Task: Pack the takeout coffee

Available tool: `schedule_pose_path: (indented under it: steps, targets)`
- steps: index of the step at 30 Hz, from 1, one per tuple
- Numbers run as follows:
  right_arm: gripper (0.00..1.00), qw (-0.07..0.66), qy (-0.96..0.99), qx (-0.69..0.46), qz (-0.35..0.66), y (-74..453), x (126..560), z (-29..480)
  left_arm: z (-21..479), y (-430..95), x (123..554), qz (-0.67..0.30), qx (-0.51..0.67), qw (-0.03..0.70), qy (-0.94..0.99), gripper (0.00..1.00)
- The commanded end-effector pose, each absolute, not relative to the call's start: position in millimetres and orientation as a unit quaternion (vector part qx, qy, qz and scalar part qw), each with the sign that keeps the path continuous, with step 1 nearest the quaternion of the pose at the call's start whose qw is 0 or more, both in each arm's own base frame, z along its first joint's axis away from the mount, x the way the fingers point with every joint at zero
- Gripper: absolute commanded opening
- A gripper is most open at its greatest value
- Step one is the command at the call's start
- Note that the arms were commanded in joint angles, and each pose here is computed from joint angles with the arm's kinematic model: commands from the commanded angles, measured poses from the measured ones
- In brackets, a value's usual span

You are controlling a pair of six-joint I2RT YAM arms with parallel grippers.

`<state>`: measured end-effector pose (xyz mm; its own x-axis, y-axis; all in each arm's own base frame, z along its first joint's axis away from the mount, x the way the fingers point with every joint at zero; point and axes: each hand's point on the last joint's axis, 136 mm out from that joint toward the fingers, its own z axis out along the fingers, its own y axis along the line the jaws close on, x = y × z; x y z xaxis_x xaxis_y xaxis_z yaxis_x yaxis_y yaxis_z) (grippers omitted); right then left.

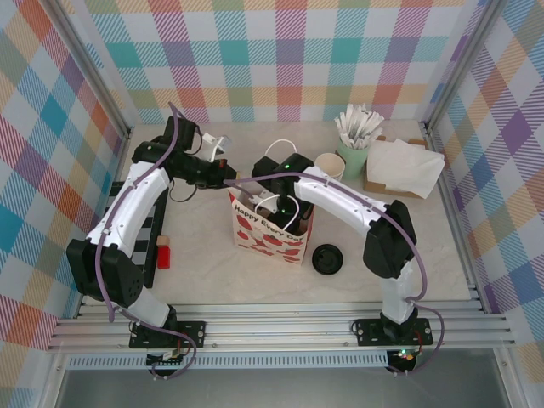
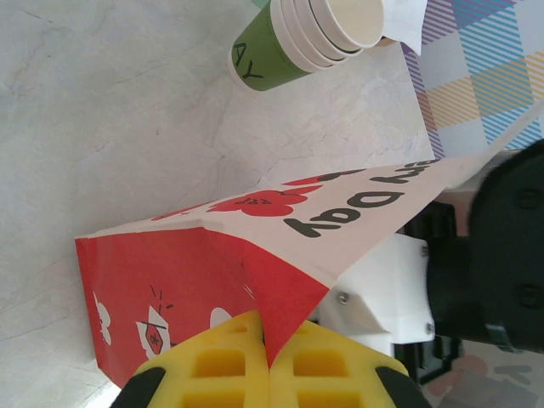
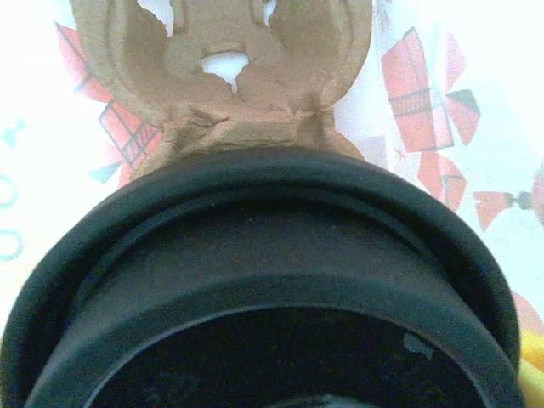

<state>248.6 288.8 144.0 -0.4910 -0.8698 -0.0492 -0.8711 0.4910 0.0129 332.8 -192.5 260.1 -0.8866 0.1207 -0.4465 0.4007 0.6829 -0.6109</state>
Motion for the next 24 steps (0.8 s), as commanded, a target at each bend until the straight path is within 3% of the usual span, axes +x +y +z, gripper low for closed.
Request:
schedule_pose_path:
  steps: [1,2,11,19,24]
  targets:
    - [0.90,0.030,0.859,-0.510,0.031,285.8,244.9,161.5,276.2,-192.0,335.7,-0.376,0.152,0.207,0.890,0.00]
    - [0.90,0.028,0.859,-0.510,0.029,285.4,244.8,159.4,278.0,-192.1,335.7,-0.377,0.152,0.208,0.890,0.00]
    - [0.89,0.027,0.857,-0.515,0.014,285.1,250.6,147.8,312.6,-180.0,331.9,-0.346,0.162,0.287,0.878,0.41]
    - [0.88,0.025,0.854,-0.520,0.016,284.1,247.7,144.7,298.5,-183.2,325.4,-0.330,0.131,0.278,0.893,0.48]
    - [0.88,0.026,0.855,-0.518,0.018,283.9,247.6,139.8,275.6,-171.4,337.1,-0.194,0.109,0.299,0.928,0.49]
